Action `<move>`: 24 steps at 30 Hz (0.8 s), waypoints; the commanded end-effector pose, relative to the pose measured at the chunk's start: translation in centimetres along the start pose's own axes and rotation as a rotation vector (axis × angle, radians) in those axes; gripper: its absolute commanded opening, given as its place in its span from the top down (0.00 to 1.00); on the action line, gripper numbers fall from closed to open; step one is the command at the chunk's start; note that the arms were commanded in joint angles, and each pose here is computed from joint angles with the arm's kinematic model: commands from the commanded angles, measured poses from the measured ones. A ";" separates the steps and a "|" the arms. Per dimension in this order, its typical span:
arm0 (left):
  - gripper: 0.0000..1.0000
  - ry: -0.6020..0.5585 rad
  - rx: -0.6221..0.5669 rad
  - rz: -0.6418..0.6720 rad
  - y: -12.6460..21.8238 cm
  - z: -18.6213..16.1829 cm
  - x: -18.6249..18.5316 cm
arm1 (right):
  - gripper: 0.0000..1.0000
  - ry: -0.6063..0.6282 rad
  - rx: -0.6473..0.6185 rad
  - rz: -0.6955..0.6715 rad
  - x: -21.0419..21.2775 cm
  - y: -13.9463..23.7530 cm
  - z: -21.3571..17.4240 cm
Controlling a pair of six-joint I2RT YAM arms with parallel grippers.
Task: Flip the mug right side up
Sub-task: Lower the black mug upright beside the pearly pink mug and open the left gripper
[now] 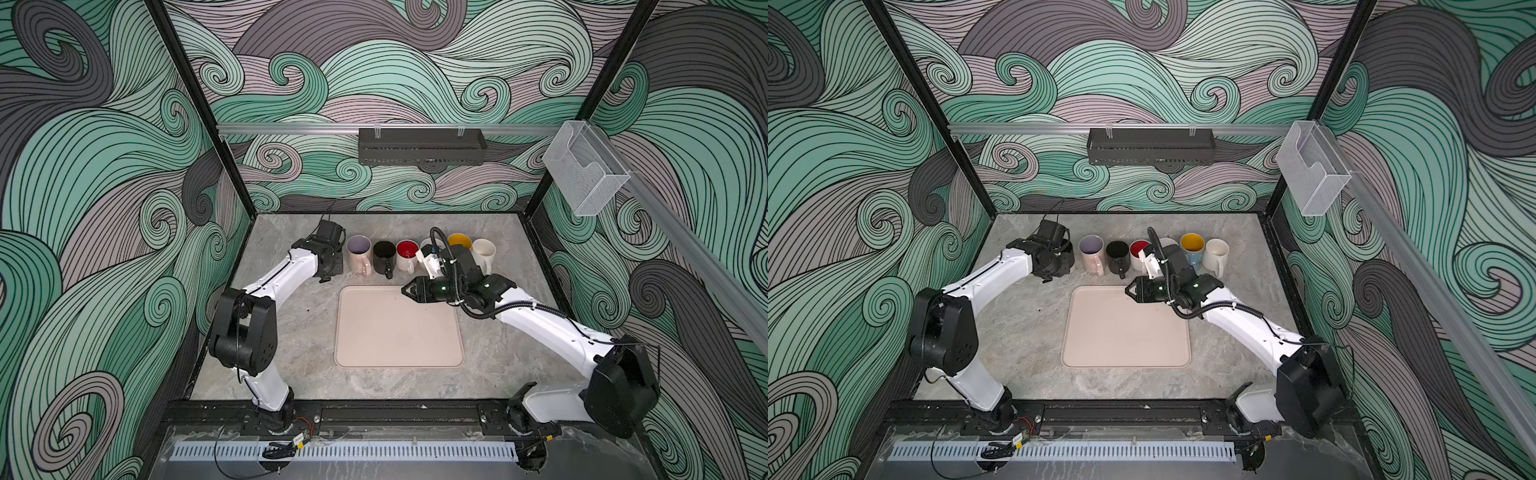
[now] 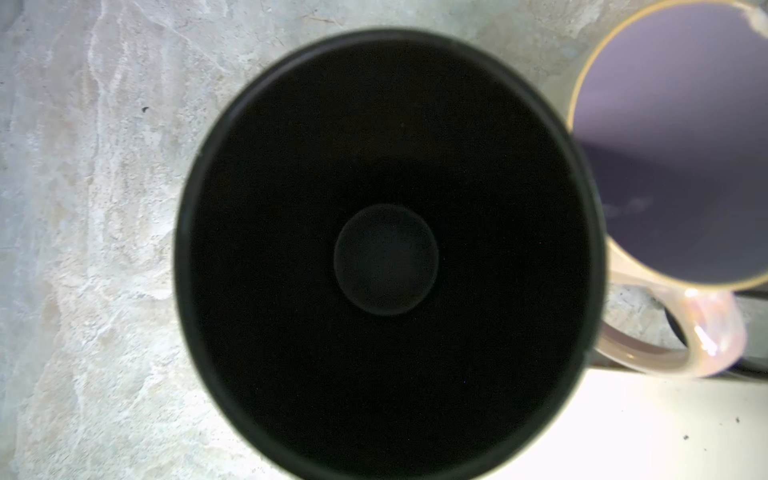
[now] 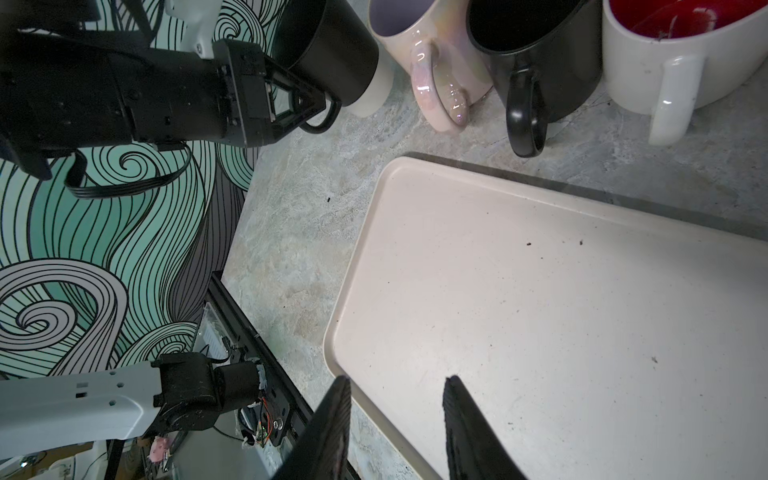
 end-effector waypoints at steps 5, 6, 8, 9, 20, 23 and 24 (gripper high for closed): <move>1.00 0.034 -0.095 -0.060 0.3 3.6 -1.6 | 0.61 0.007 0.013 -0.005 -0.3 0.3 -0.5; 1.00 0.031 -0.088 -0.062 0.1 3.6 -1.8 | 0.61 0.006 0.014 -0.007 -0.3 0.2 -0.6; 1.00 0.033 -0.078 -0.062 -0.3 3.6 -1.9 | 0.61 0.003 0.015 -0.010 -0.4 0.2 -0.6; 1.00 0.032 -0.072 -0.061 -0.5 3.5 -2.0 | 0.61 0.004 0.015 -0.009 -0.4 0.2 -0.7; 1.00 0.035 -0.034 -0.072 -2.3 2.9 -2.4 | 0.61 0.000 0.016 -0.019 -0.7 0.3 -0.9; 1.00 0.036 -0.031 -0.074 -2.5 2.7 -2.4 | 0.61 -0.001 0.017 -0.022 -0.8 0.3 -1.0; 1.00 0.038 -0.031 -0.074 -2.5 2.6 -2.4 | 0.61 -0.001 0.017 -0.023 -0.8 0.3 -1.0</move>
Point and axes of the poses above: each gripper's point midway between its finger pads, its own y axis back along the fingers, its own x axis along the line the jaws close on, z = x × y, the point moved 4 cm from there along y, back along the fingers, and after that the axes turned 10 degrees about y, right-handed, at the moved point
